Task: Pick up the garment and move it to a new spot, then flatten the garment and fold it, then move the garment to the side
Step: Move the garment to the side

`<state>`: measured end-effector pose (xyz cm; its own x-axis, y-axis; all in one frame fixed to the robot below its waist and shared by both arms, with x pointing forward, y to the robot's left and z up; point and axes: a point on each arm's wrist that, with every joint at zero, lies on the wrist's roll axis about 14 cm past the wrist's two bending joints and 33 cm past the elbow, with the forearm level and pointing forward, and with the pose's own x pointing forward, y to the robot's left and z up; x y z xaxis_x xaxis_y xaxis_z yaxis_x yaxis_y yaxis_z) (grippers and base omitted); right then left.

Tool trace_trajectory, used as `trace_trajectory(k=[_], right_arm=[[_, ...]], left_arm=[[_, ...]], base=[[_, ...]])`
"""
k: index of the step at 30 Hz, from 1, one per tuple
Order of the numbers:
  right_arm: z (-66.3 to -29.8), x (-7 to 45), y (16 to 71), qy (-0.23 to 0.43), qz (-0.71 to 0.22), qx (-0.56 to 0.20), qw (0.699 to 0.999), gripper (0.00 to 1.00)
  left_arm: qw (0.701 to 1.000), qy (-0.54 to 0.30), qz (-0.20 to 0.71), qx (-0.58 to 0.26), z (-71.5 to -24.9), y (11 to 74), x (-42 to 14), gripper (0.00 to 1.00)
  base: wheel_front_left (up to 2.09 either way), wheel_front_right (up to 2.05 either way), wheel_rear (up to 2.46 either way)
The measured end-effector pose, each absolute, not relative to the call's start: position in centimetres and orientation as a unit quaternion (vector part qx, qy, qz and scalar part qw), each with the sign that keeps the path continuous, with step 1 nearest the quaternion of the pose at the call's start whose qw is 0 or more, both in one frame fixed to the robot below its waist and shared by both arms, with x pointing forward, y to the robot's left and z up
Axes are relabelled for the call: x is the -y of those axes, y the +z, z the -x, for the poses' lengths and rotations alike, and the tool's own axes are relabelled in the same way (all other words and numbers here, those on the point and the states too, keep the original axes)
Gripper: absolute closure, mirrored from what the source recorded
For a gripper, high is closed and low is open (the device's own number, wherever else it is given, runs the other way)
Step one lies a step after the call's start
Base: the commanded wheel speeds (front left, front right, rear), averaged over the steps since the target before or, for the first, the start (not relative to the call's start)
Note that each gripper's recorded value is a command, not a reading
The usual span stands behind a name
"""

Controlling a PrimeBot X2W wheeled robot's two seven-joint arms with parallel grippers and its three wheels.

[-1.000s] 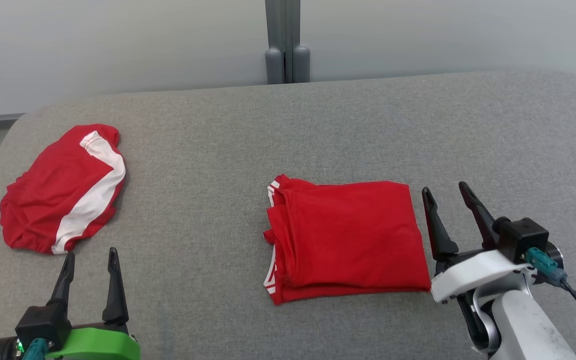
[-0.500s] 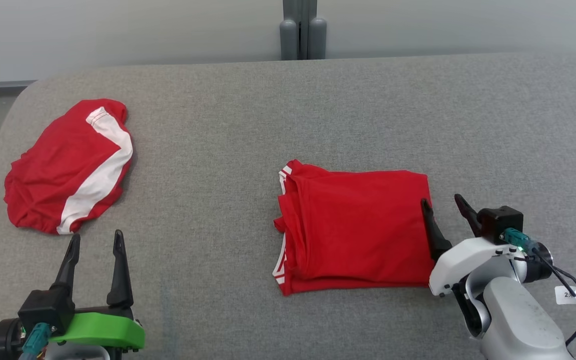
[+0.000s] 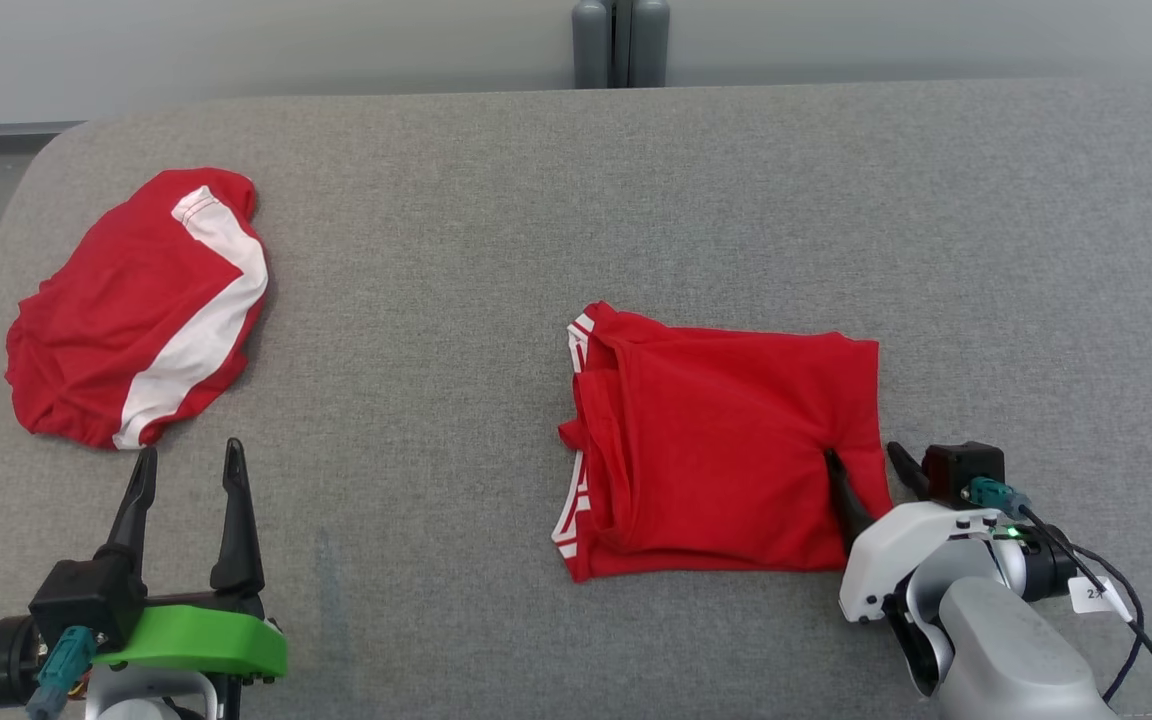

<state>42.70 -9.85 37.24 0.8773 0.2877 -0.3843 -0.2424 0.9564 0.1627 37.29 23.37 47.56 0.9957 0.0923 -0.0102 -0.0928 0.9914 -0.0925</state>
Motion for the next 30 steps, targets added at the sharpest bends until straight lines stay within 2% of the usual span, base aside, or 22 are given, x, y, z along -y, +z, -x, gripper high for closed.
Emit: trace_trajectory(k=[1,2,7,14,23,30], right_arm=[[-42.7,9.8,37.2,0.136,-0.059,-0.208,0.967,0.98],[-42.8,9.7,37.1,0.135,-0.063,-0.210,0.966,1.00],[-44.1,8.9,37.9,0.145,-0.067,-0.202,0.966,1.00],[-49.0,11.2,40.6,0.145,-0.023,-0.162,0.976,1.00],[-57.4,17.5,44.7,0.118,0.069,-0.117,0.984,1.00],[-60.7,25.6,45.2,0.058,0.125,-0.116,0.984,1.00]], left_arm=[[0.998,0.047,0.046,-0.003,-37.3,47.5,-23.4,0.00],[0.998,0.047,0.046,-0.004,-37.3,47.5,-23.4,0.00],[0.998,0.047,0.046,-0.007,-37.6,47.2,-23.4,0.00],[0.998,0.032,0.048,0.005,-39.5,47.9,-22.6,0.00],[0.999,0.000,0.043,0.033,-44.3,48.8,-21.4,0.00],[0.998,-0.045,0.027,0.031,-48.3,47.1,-19.7,0.00]], base=[[0.00,0.00,0.00],[0.00,0.00,0.00],[0.00,0.00,0.00],[0.00,0.00,0.00],[0.00,0.00,0.00],[0.00,0.00,0.00]])
